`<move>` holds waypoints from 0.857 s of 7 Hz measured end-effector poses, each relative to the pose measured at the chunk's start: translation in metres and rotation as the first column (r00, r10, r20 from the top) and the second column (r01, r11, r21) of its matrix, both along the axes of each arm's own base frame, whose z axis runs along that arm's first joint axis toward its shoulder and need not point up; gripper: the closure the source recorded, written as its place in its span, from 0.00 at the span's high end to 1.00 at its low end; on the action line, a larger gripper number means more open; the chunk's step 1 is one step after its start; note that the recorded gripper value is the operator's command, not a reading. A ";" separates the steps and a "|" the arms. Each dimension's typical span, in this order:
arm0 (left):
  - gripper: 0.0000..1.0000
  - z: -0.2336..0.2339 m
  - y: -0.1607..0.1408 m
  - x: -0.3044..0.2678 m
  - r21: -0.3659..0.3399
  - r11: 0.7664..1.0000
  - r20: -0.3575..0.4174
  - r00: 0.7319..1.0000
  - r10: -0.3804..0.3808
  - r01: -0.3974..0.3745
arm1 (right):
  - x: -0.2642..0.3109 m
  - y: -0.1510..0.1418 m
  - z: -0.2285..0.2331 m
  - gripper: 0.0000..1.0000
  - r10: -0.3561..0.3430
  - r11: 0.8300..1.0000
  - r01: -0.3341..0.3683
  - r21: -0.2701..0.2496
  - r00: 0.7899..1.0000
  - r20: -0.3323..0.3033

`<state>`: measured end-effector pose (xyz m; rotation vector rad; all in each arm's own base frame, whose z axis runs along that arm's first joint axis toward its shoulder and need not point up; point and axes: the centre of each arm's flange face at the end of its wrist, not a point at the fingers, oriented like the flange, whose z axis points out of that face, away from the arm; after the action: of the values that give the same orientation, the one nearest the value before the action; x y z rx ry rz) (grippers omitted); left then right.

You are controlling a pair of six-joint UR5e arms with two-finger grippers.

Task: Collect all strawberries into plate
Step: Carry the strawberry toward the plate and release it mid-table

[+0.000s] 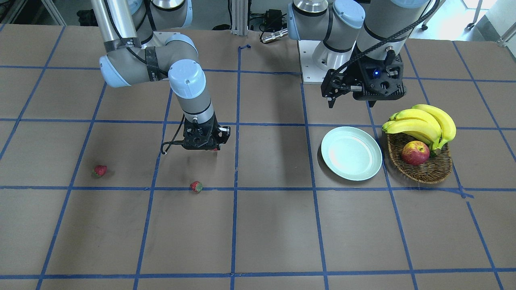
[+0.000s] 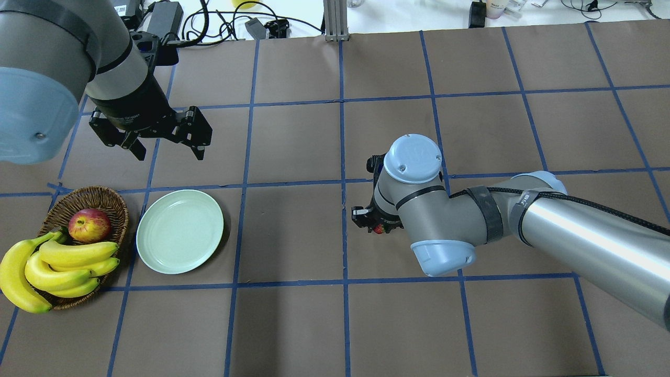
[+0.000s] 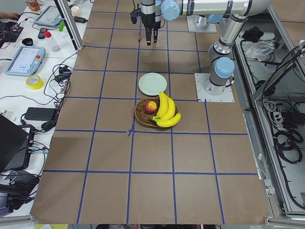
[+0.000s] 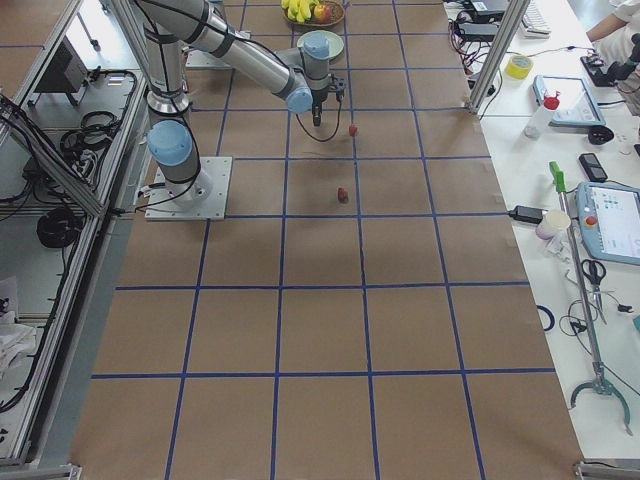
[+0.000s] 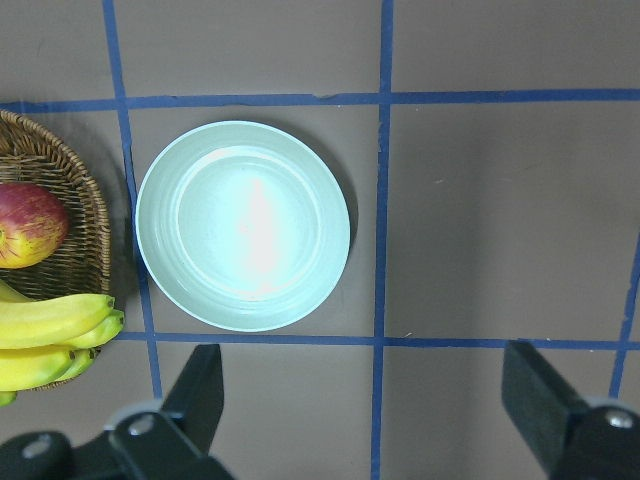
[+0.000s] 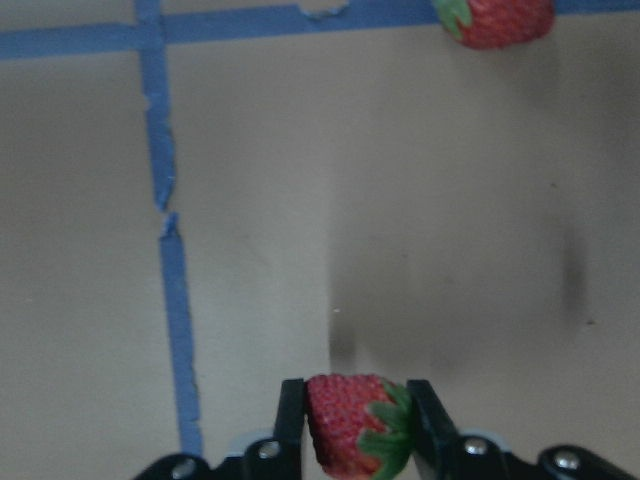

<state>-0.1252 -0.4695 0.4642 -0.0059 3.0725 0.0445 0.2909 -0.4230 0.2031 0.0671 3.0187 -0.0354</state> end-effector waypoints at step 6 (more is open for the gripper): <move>1.00 0.009 -0.002 0.007 -0.007 1.000 -0.045 0.999 -0.002 0.001 | 0.129 0.034 -0.002 1.00 -0.074 0.997 0.074 -0.019 0.997 -0.011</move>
<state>-0.1187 -0.4714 0.4728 -0.0030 3.1178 0.0341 0.4199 -0.3892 0.2009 0.1775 3.0262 -0.0714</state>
